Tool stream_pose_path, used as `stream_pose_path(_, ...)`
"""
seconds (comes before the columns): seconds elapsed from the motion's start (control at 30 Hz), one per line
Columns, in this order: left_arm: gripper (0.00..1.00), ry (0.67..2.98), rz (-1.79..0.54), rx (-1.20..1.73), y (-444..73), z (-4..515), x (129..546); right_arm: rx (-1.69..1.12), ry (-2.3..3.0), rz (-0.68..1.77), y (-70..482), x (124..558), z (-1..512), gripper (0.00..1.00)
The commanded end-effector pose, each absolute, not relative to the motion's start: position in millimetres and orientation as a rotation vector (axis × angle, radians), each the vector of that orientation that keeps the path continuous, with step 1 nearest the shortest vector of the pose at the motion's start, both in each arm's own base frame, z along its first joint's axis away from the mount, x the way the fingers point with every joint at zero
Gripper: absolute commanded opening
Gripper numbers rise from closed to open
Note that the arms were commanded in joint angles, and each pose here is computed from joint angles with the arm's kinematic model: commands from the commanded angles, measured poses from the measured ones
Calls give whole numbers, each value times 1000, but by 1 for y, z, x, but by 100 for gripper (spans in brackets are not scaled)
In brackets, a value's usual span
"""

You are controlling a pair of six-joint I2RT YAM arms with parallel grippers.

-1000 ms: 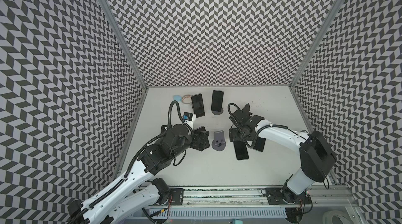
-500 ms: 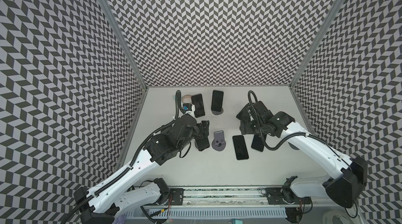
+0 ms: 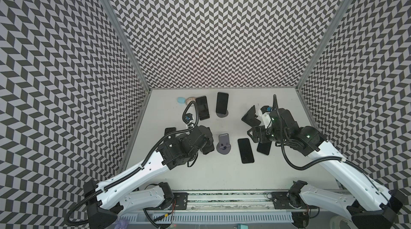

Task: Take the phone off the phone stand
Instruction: 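Open the right gripper and raise it away from the flat phone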

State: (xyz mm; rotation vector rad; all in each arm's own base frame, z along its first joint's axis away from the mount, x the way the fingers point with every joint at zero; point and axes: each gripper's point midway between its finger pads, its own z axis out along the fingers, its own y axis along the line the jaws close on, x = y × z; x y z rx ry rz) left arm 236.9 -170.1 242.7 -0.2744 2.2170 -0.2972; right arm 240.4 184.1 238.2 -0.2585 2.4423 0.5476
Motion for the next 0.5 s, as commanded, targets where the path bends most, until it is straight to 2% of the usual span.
stream_pose_path(0.0, 95, 2203, -243, -362, -159, 237, 234, -308, 2363, 586, 194, 248, 247, 85)
stream_pose_path(0.1, 100, 2219, -210, -355, -159, 231, 233, -314, 2344, 592, 200, 256, 249, 85)
stream_pose_path(0.47, 100, 2244, -176, -381, -142, 211, 221, -286, 2326, 639, 208, 263, 250, 85)
